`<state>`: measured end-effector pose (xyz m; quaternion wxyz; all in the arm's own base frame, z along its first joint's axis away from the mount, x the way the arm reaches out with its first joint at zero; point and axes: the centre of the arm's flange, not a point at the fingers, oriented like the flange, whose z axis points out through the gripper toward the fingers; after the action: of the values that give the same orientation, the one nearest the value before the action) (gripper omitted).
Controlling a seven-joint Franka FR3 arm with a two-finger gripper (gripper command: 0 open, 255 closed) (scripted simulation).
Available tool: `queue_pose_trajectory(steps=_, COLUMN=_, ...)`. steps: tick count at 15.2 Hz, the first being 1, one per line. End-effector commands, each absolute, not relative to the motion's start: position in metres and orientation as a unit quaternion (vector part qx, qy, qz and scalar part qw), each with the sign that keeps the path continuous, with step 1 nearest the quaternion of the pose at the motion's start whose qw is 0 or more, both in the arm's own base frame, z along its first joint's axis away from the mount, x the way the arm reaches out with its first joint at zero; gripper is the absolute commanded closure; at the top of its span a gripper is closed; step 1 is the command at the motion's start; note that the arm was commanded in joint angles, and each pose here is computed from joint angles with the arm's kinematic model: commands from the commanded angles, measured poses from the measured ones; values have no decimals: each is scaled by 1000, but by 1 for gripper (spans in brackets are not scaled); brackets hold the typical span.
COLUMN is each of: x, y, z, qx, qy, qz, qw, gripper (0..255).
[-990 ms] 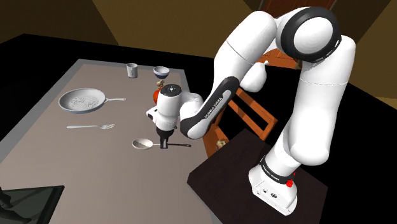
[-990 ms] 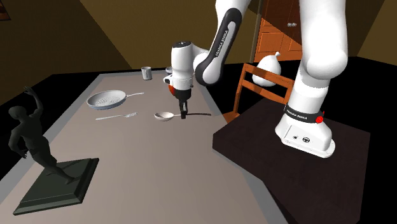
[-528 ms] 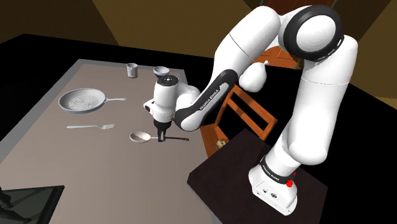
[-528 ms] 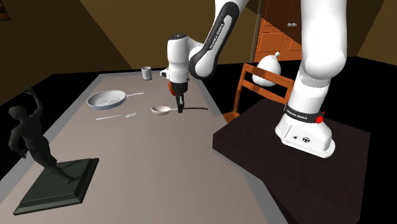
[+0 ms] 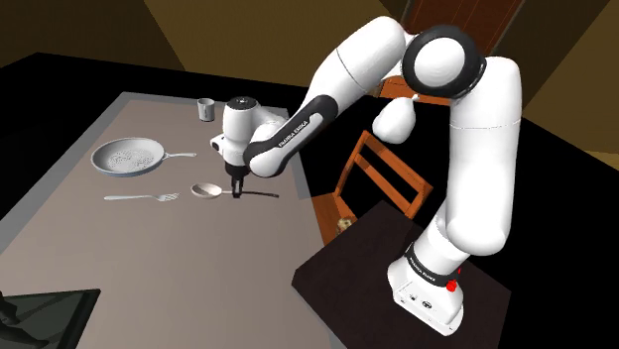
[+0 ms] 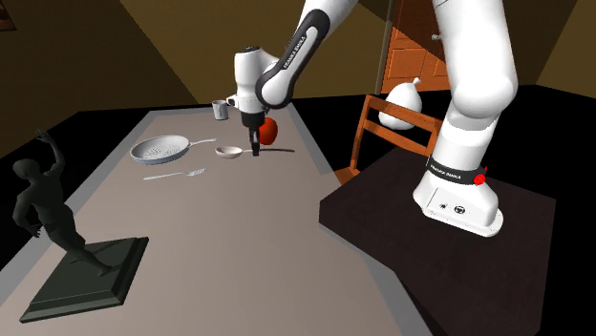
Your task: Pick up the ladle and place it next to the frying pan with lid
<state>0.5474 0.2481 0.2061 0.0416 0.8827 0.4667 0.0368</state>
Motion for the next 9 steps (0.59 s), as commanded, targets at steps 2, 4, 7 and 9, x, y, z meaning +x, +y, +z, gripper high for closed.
queue_pose_trajectory(steps=2, x=585, y=240, z=206, qx=883, qy=467, qz=37, qw=42, gripper=255)
queue_pose_trajectory(steps=4, x=611, y=236, z=206, qx=883, qy=467, qz=37, qw=42, gripper=255)
queue_pose_trajectory(steps=7, x=650, y=229, z=206, qx=883, qy=467, qz=37, qw=42, gripper=255)
queue_pose_trajectory(steps=9, x=677, y=225, z=206, qx=883, qy=467, qz=37, qw=42, gripper=255)
